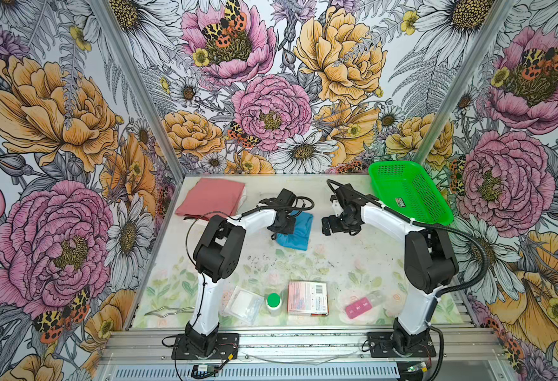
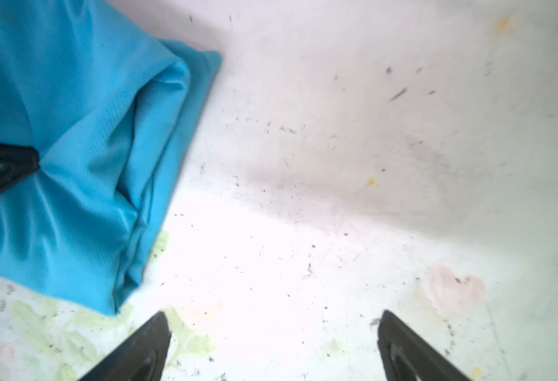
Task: Fold and stack the t-shirts
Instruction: 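Carry the blue shirt onto the pink stack with the left gripper while the right withdraws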
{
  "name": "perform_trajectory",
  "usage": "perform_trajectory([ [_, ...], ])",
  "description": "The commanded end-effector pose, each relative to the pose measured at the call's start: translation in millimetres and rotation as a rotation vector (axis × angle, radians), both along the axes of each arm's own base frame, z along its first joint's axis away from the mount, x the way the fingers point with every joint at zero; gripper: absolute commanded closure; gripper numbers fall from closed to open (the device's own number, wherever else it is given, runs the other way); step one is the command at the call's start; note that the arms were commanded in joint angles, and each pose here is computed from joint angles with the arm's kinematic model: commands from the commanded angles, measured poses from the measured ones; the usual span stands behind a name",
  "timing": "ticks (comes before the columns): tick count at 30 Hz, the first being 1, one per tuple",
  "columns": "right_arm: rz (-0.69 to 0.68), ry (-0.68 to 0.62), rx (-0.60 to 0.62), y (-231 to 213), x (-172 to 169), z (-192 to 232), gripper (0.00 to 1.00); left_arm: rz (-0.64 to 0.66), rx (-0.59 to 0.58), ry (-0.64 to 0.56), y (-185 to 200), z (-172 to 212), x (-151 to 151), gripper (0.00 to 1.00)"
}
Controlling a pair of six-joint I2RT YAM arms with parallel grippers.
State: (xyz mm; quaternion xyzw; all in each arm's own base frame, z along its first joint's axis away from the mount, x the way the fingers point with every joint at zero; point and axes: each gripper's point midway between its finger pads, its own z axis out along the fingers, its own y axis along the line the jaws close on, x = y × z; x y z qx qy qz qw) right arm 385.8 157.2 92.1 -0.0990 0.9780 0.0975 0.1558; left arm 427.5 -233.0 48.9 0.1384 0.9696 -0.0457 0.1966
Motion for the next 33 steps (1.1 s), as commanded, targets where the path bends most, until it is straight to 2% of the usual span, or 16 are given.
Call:
perform_trajectory([
  [1, -0.005, -0.064, 0.045, -4.9, -2.2, 27.3, 0.00, -0.033, 0.258, -0.130, 79.9, 47.1, 28.7, 1.00],
  [7, -0.015, -0.075, 0.049, -13.8, -11.7, 32.9, 0.01, 0.064, 0.344, -0.191, 180.8, 93.5, 68.9, 1.00],
  [10, -0.020, -0.058, 0.040, -19.8, -16.8, 25.9, 0.00, 0.095, 0.347, -0.224, 220.9, 113.1, 87.7, 1.00],
  [13, -0.023, -0.047, 0.035, -23.9, -19.4, 20.3, 0.01, 0.068, 0.343, -0.259, 244.9, 132.5, 103.8, 1.00],
  [16, -0.030, -0.041, 0.030, -28.4, -21.1, 17.4, 0.01, 0.010, 0.339, -0.270, 255.0, 148.7, 114.4, 1.00],
  [21, -0.041, -0.042, 0.035, -31.9, -20.1, 16.6, 0.00, -0.023, 0.236, -0.233, 270.9, 146.2, 118.8, 1.00],
  [27, -0.042, -0.042, 0.034, -33.5, -19.4, 16.8, 0.01, -0.064, 0.170, -0.172, 274.2, 119.0, 108.5, 1.00],
  [33, -0.051, -0.061, 0.037, -38.6, -24.4, 24.8, 0.00, -0.045, 0.151, -0.127, 285.8, 92.3, 120.8, 1.00],
])
